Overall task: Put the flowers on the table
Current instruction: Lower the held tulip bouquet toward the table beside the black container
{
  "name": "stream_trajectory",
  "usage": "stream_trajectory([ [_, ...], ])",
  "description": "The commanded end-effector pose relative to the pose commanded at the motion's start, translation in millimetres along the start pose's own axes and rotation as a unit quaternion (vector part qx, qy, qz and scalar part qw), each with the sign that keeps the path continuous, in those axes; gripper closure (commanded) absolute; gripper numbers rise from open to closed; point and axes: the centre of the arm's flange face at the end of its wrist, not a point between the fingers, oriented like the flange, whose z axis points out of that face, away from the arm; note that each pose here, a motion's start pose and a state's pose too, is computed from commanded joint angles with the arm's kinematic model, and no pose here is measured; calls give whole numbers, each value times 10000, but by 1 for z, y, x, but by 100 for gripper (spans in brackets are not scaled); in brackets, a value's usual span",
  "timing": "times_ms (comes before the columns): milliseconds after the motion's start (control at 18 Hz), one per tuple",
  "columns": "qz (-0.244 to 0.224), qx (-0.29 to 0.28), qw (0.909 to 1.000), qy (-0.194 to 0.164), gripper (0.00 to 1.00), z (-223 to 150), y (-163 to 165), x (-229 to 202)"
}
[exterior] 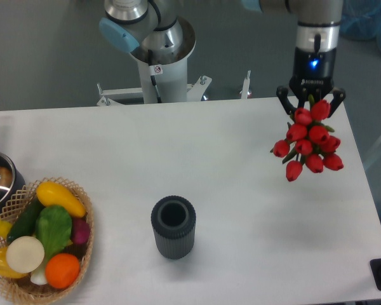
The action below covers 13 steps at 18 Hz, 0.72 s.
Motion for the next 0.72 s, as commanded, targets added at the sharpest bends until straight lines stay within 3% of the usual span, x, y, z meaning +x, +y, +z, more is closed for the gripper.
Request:
stream_trajectory([
  [278,81,-459,9986,264,71,47,2,9],
  [722,13,-584,9969,520,71,76,11,9],
])
